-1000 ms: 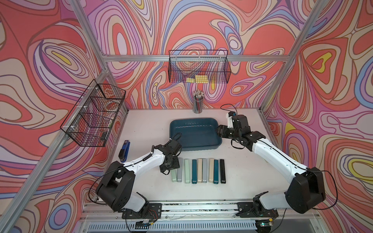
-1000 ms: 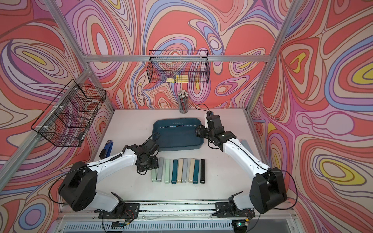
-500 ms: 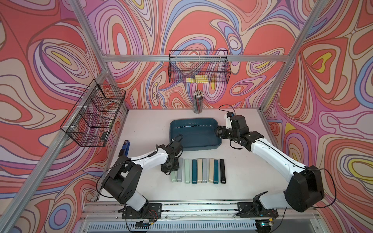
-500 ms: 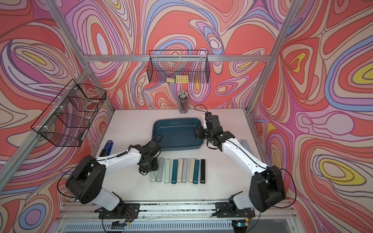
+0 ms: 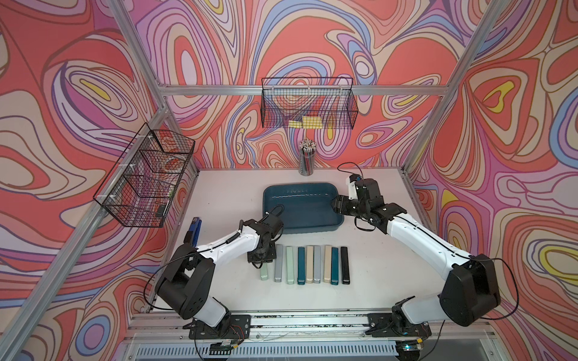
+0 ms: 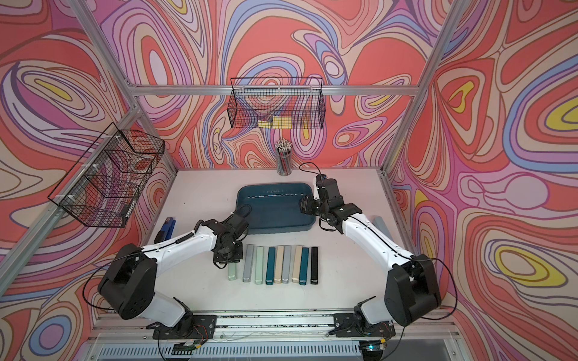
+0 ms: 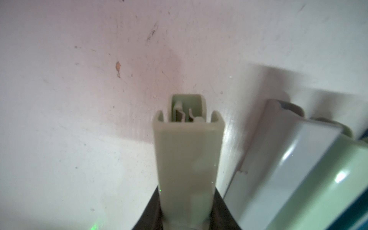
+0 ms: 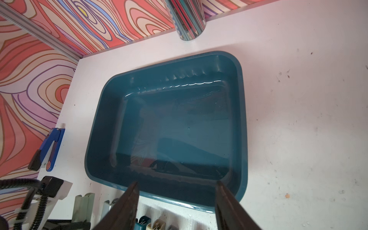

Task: Put the pruning pliers into the storage box
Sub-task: Pick up the pruning pliers from the center of the board.

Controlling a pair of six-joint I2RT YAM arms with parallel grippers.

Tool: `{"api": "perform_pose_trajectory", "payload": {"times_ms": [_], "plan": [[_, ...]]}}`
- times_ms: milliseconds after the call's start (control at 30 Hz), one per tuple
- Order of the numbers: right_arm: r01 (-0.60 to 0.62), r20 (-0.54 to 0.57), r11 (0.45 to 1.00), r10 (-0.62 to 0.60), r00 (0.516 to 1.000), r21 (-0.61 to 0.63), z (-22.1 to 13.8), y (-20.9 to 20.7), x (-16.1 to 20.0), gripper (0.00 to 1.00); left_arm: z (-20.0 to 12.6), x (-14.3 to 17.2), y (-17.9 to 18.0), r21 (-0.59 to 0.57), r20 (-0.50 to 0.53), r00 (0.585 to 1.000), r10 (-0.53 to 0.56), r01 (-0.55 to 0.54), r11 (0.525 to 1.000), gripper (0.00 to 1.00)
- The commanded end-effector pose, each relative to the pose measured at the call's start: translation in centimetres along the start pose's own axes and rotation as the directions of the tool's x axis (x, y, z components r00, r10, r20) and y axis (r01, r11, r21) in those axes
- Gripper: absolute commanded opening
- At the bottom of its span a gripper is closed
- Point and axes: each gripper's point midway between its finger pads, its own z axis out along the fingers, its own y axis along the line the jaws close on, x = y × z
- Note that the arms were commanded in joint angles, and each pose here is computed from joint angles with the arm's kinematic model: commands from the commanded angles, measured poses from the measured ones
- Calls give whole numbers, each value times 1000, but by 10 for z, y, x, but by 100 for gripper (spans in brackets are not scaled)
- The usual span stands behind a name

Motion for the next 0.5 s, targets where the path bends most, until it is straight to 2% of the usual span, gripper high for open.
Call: {"api": "perform_pose_trajectory", "payload": {"times_ms": [0,133,233,333,467], "plan": [[-5,24,1000,6,1000,-31,-4,10,-8,61,-39,-11,4,-13,43,999,26,-25,1000,19],[-4,31,999,5,1000,-31,-3,11,-9,61,-80,-42,-17,40,122,992,39,-44,998,19],[-1,36,999,2,999,-34,1,12,-11,61,-99,-72,-38,74,166,985,53,-66,995,19],[15,35,999,-14,999,-33,6,12,-14,61,-104,-106,-56,74,190,980,65,-80,994,18],[50,35,999,-49,998,-14,14,11,-19,60,-94,-149,-79,78,212,974,75,-93,993,18]]}}
